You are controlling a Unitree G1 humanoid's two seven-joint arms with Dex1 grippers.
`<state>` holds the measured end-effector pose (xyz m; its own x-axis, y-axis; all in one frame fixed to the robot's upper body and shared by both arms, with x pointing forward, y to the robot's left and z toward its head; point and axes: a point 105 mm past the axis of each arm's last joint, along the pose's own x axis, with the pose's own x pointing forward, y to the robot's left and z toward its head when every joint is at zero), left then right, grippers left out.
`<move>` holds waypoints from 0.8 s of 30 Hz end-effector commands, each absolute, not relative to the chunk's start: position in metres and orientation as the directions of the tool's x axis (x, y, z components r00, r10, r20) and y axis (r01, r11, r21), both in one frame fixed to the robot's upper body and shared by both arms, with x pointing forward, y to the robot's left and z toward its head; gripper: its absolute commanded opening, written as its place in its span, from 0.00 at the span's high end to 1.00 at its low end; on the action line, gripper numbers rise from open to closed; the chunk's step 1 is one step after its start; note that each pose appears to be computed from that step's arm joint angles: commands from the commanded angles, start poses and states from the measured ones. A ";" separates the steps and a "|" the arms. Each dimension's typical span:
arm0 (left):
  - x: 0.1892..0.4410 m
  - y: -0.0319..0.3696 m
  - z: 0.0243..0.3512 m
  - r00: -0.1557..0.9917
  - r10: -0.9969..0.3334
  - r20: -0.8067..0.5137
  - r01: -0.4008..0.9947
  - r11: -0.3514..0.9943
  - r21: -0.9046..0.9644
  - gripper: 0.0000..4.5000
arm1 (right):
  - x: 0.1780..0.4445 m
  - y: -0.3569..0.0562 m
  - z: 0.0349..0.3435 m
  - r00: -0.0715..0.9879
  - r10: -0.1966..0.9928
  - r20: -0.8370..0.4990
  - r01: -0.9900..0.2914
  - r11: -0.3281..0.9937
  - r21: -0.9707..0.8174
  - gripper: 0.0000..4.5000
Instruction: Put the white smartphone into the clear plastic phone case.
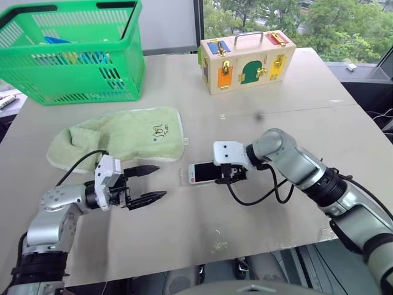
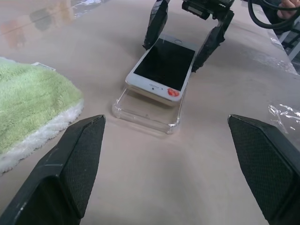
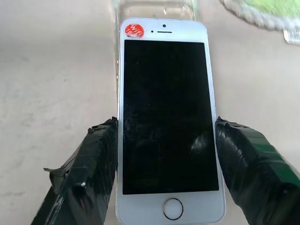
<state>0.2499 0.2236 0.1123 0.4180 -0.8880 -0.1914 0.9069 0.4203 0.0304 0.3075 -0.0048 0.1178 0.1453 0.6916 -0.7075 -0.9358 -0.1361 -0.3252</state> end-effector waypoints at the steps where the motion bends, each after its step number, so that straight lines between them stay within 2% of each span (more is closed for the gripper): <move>1: 0.251 0.217 0.123 0.408 -0.896 -0.176 0.913 0.403 0.065 0.04 | 0.303 0.000 0.120 0.134 0.681 -0.720 -0.921 -0.183 -0.345 0.39; 13: 0.251 0.211 0.126 0.406 -0.896 -0.180 0.914 0.401 0.064 0.04 | 0.305 0.000 0.124 0.146 0.679 -0.719 -0.927 -0.161 -0.339 0.39; 16: 0.250 0.211 0.126 0.407 -0.896 -0.181 0.913 0.402 0.062 0.04 | 0.300 0.003 0.130 0.121 0.702 -0.701 -0.936 -0.154 -0.316 0.06; 17: 0.250 0.210 0.126 0.406 -0.896 -0.181 0.914 0.402 0.061 0.04 | 0.300 0.004 0.133 0.127 0.712 -0.690 -0.935 -0.145 -0.323 0.03; 24: 0.251 0.209 0.127 0.408 -0.895 -0.180 0.913 0.404 0.059 0.04 | 0.294 0.006 0.168 0.143 0.819 -0.556 -0.945 -0.054 -0.323 0.03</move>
<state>0.2515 0.2132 0.1206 0.4161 -0.8878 -0.1965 0.9079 0.4176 0.0356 0.2965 0.0048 0.1508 0.1307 0.7776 -0.6151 -0.9520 -0.0749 -0.2969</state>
